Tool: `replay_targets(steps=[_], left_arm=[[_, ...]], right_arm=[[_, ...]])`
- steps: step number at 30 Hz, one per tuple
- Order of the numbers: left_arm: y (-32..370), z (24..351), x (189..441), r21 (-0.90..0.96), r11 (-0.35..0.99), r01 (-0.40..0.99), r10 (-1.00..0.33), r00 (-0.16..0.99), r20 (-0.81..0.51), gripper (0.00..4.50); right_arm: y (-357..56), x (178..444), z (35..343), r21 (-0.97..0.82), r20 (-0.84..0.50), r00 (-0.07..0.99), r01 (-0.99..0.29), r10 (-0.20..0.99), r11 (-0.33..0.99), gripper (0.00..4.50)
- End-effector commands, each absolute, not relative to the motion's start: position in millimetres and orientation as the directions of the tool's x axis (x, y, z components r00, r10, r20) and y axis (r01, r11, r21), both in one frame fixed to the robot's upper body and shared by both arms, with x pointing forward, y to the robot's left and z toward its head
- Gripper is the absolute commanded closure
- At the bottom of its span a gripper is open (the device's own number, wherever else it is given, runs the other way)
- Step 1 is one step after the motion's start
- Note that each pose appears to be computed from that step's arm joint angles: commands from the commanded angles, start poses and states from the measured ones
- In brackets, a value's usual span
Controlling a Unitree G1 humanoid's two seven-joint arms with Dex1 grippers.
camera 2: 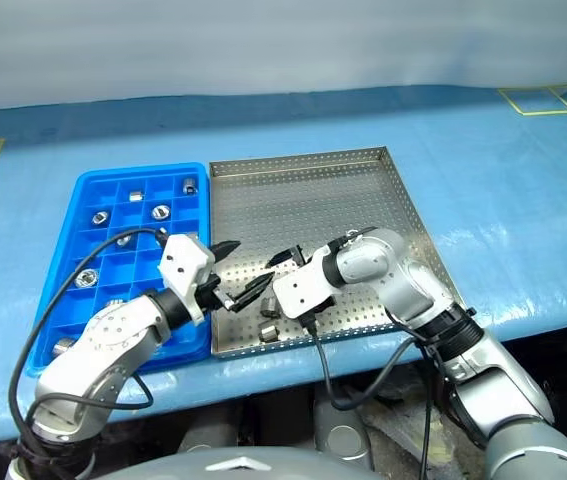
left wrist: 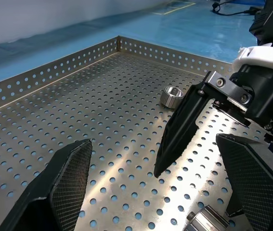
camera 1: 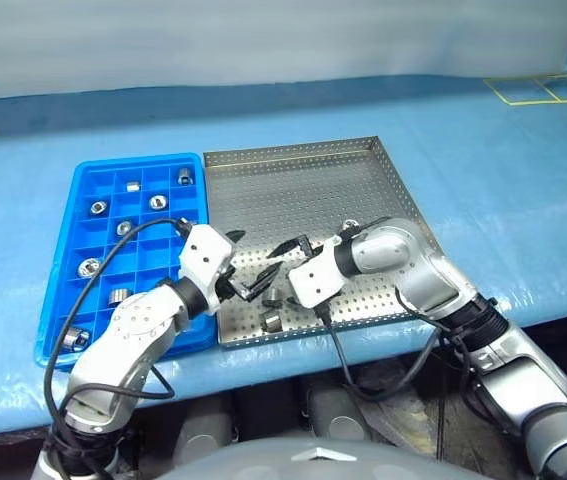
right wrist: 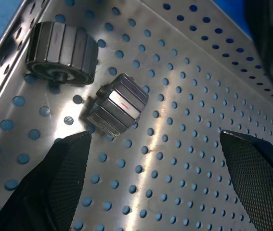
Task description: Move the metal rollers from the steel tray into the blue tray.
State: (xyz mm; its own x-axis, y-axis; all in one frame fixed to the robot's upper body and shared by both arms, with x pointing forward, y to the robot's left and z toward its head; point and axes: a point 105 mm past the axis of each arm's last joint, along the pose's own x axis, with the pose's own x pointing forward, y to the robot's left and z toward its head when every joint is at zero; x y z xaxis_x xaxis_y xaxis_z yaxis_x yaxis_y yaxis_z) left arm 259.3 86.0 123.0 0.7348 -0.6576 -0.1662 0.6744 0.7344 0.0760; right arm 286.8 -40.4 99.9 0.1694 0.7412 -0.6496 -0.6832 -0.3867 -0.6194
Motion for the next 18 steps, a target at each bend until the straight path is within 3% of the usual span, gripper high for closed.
replay_targets(steps=[1, 6, 15, 18], left_arm=[[96, 133, 261, 0.107, 0.754, 0.648, -0.635, 0.761, -0.137, 0.03], [109, 135, 264, 0.124, 0.779, 0.614, -0.6, 0.788, -0.138, 0.03], [137, 149, 268, 0.159, 0.825, 0.542, -0.53, 0.84, -0.113, 0.03], [138, 151, 268, 0.163, 0.826, 0.54, -0.528, 0.842, -0.111, 0.03]], right_arm=[[-40, 292, 115, -0.654, -0.596, 0.2, -0.683, 0.778, -0.325, 0.0], [-38, 290, 118, -0.66, -0.565, 0.208, -0.695, 0.799, -0.286, 0.0], [-18, 292, 146, -0.658, -0.375, 0.254, -0.751, 0.891, -0.063, 0.0], [-13, 281, 146, -0.617, -0.356, 0.205, -0.784, 0.912, -0.064, 0.0]])
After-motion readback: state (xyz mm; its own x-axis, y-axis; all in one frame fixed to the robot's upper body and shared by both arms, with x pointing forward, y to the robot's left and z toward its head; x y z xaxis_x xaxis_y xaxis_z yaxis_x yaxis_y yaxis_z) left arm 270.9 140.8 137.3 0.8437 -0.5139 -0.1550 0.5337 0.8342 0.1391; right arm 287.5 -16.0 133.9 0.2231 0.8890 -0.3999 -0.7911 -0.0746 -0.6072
